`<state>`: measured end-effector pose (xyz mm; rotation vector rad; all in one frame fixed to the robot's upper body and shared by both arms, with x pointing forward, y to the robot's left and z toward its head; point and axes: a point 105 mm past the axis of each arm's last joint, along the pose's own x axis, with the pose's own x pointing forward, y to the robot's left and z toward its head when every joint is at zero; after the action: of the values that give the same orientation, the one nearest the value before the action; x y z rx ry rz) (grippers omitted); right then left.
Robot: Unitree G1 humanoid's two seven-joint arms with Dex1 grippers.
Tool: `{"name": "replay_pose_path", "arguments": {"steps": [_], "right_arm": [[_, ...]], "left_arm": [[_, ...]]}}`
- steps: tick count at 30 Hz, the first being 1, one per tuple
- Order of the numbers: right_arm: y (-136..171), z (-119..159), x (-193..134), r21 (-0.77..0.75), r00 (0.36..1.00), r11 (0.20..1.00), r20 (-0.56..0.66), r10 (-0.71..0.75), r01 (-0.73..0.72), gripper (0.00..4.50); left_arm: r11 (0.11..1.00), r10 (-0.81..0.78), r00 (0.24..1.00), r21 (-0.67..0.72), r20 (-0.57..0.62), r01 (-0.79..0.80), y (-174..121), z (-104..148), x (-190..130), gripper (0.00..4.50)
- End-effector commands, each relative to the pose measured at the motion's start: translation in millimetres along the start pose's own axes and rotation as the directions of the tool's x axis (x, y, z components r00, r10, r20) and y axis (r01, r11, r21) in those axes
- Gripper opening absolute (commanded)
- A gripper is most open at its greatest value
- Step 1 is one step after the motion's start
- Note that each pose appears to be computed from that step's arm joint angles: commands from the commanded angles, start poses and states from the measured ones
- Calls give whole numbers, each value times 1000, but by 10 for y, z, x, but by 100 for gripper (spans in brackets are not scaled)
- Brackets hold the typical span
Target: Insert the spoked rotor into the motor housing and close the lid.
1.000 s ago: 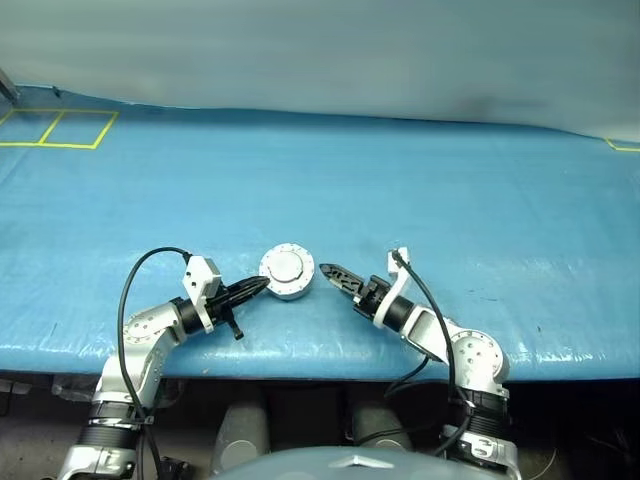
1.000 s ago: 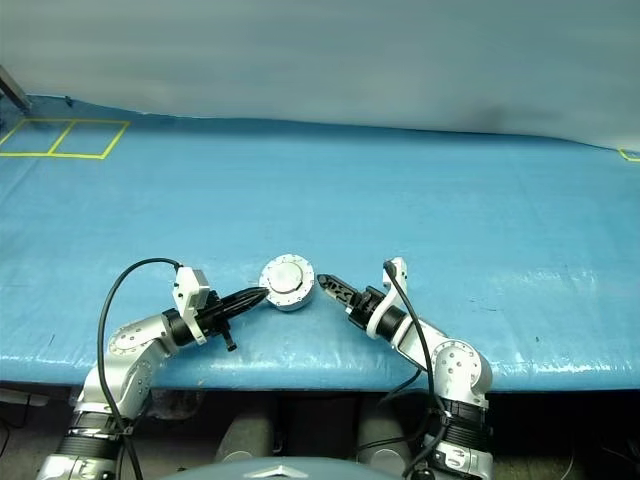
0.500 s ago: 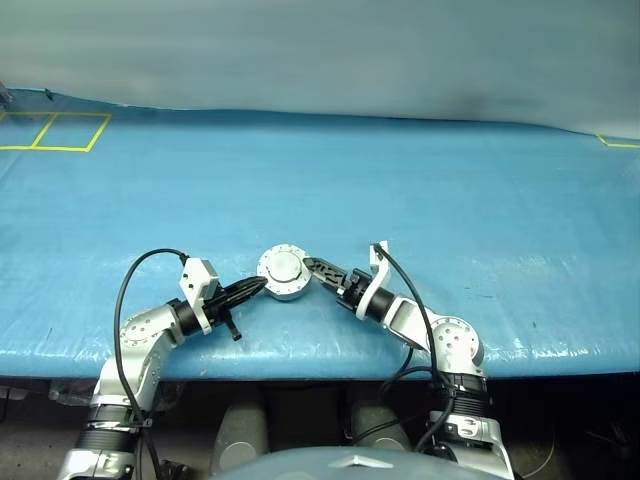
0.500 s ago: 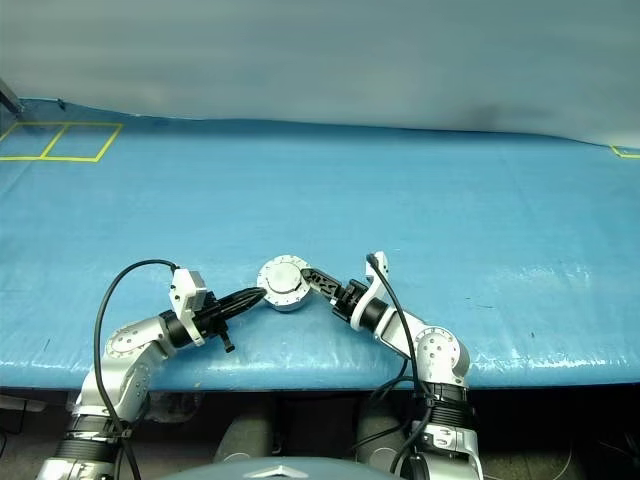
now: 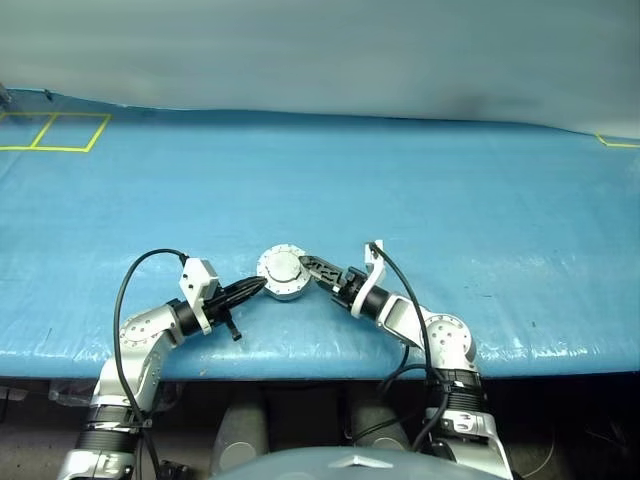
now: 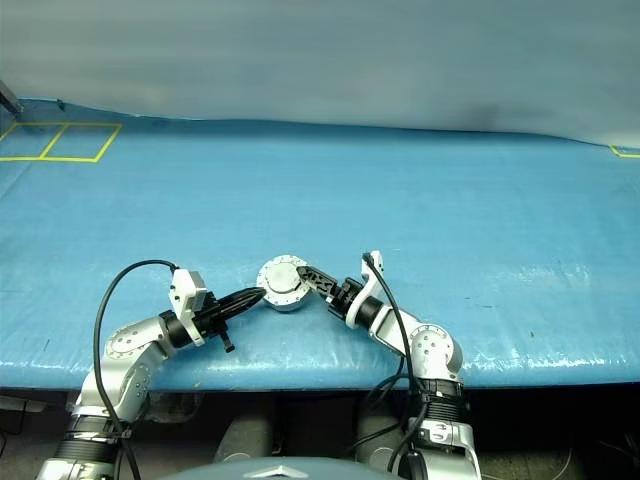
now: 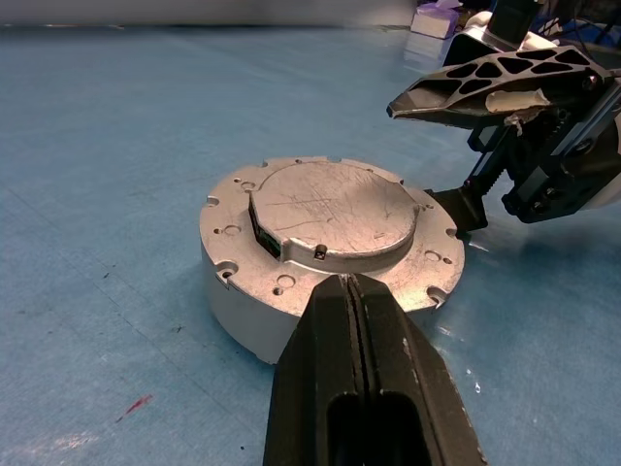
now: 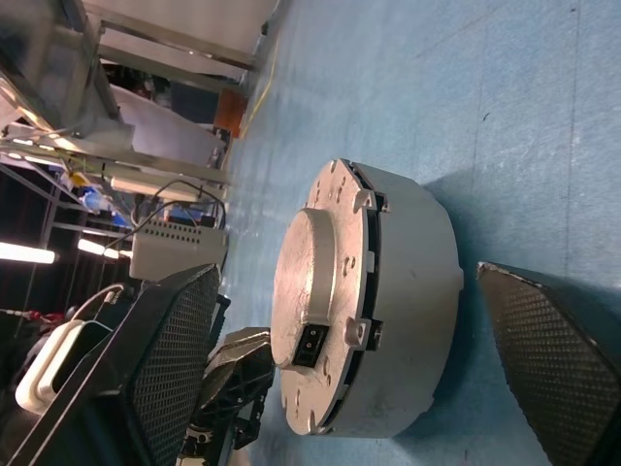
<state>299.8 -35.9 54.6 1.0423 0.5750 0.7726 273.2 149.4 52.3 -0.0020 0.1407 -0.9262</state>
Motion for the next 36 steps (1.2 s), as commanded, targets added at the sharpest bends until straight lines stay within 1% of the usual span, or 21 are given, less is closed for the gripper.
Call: {"name": "replay_pose_path", "arguments": {"steps": [1, 3, 5, 6, 7, 8, 11, 20, 21, 23, 25, 27, 28, 29, 31, 32, 36], "right_arm": [[83, -53, 80, 18, 999, 999, -12, 37, -37, 383], [74, -57, 75, 11, 999, 1000, -16, 29, -29, 324], [68, -51, 76, 14, 1000, 1000, -13, 25, -25, 324], [67, -49, 76, 15, 1000, 1000, -12, 25, -25, 274], [67, -48, 76, 15, 1000, 1000, -11, 25, -25, 256], [63, -48, 74, 11, 1000, 1000, -13, 22, -22, 217], [48, -51, 69, 0, 1000, 1000, -20, 13, -13, 131], [-8, -62, 61, -26, 999, 999, -34, -25, 24, 126], [-4, -56, 57, -24, 999, 999, -30, -21, 21, 126], [2, -50, 46, -19, 1000, 1000, -24, -16, 15, 126], [17, -14, 35, -2, 1000, 1000, -2, -8, 8, 126], [25, 31, 19, 17, 1000, 1000, 24, 1, -1, 126], [26, 50, 9, 25, 999, 1000, 36, 4, -5, 126], [32, 68, 0, 32, 999, 999, 46, 6, -7, 126], [66, 99, -17, 45, 997, 999, 68, 19, -22, 126], [92, 114, -25, 50, 996, 998, 78, 30, -34, 126], [224, 184, -45, 47, 991, 996, 115, 73, -79, 126]], "left_arm": [[1000, 5, 1000, -9, -18, -5, -1, -48, 8, 0], [1000, 6, 1000, -8, -18, -6, -1, -49, 8, 0], [1000, 6, 1000, -8, -18, -6, 0, -49, 10, 0], [1000, 6, 1000, -8, -18, -6, 0, -50, 10, 0], [1000, 6, 1000, -8, -18, -6, 0, -50, 11, 0], [1000, 5, 1000, -8, -18, -5, 0, -51, 11, 0], [1000, 6, 1000, -8, -19, -6, 0, -54, 12, 0], [1000, 21, 1000, -10, -13, -21, 16, -46, 12, 0], [999, 36, 999, -19, 5, -36, 29, -23, 18, 0], [996, 70, 996, -60, 50, -67, 58, 33, 22, 0], [985, 133, 982, -125, 132, -117, 124, 155, 22, 0], [968, 217, 946, -181, 242, -176, 206, 331, -3, 0], [954, 275, 915, -197, 294, -224, 270, 417, -31, 0], [935, 323, 891, -251, 318, -250, 330, 470, -55, 0], [897, 401, 861, -327, 313, -298, 418, 505, -83, 0], [887, 408, 860, -355, 305, -295, 419, 507, -81, 0], [870, 356, 902, -439, 244, -224, 321, 429, -38, 0]]}}
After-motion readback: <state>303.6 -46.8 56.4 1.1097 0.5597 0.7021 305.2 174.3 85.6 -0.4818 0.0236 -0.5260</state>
